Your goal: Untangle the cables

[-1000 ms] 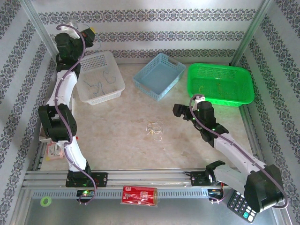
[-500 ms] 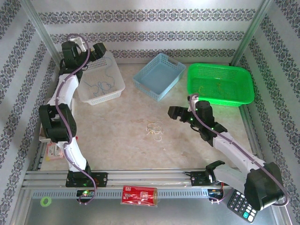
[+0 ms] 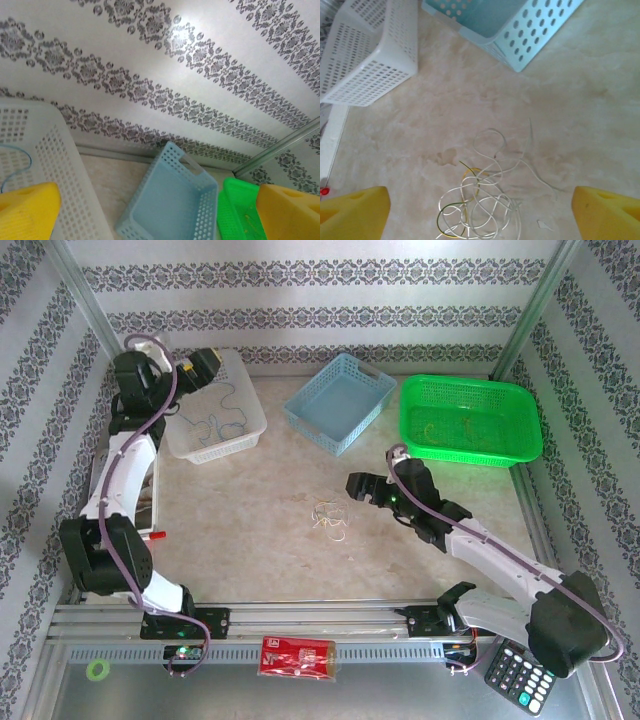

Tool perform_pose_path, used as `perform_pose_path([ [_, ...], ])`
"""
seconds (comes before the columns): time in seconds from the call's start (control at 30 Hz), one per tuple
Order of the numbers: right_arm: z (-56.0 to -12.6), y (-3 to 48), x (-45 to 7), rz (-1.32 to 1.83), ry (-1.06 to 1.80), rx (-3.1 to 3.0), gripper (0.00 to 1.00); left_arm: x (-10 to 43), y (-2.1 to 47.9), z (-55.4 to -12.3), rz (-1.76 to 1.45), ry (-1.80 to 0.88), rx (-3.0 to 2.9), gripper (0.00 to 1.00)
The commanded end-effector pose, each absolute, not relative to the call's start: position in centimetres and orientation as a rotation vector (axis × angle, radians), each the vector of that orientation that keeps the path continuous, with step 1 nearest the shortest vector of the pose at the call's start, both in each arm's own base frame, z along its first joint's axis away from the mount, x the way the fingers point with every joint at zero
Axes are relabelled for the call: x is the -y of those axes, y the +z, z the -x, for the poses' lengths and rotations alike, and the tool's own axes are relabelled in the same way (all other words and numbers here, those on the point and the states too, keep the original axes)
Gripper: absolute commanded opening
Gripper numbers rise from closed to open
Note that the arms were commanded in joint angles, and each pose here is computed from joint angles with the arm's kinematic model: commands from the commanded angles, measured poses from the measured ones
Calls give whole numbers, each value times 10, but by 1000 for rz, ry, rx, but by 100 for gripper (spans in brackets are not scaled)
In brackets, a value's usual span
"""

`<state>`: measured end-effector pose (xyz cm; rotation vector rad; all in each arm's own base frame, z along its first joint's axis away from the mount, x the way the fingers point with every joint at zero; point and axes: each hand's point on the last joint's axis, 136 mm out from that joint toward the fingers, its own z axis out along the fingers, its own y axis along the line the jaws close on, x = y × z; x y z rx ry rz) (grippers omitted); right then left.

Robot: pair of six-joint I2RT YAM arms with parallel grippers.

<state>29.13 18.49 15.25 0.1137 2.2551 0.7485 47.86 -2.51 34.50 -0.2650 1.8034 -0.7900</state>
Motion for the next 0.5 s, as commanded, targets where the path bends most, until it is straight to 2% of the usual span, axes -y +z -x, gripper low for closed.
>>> perform_pose_path([
  [0.0, -293, 150, -177, -183, 696, -2260, 88, 32, 341, -459, 327, -901, -1787, 100],
  [0.33, -292, 133, -189, -214, 724, -2373, 69, 85, 313, -401, 285, -970, -1895, 100],
  [0.47, -292, 125, -189, -223, 695, -2417, 65, 107, 301, -382, 241, -984, -1962, 100],
])
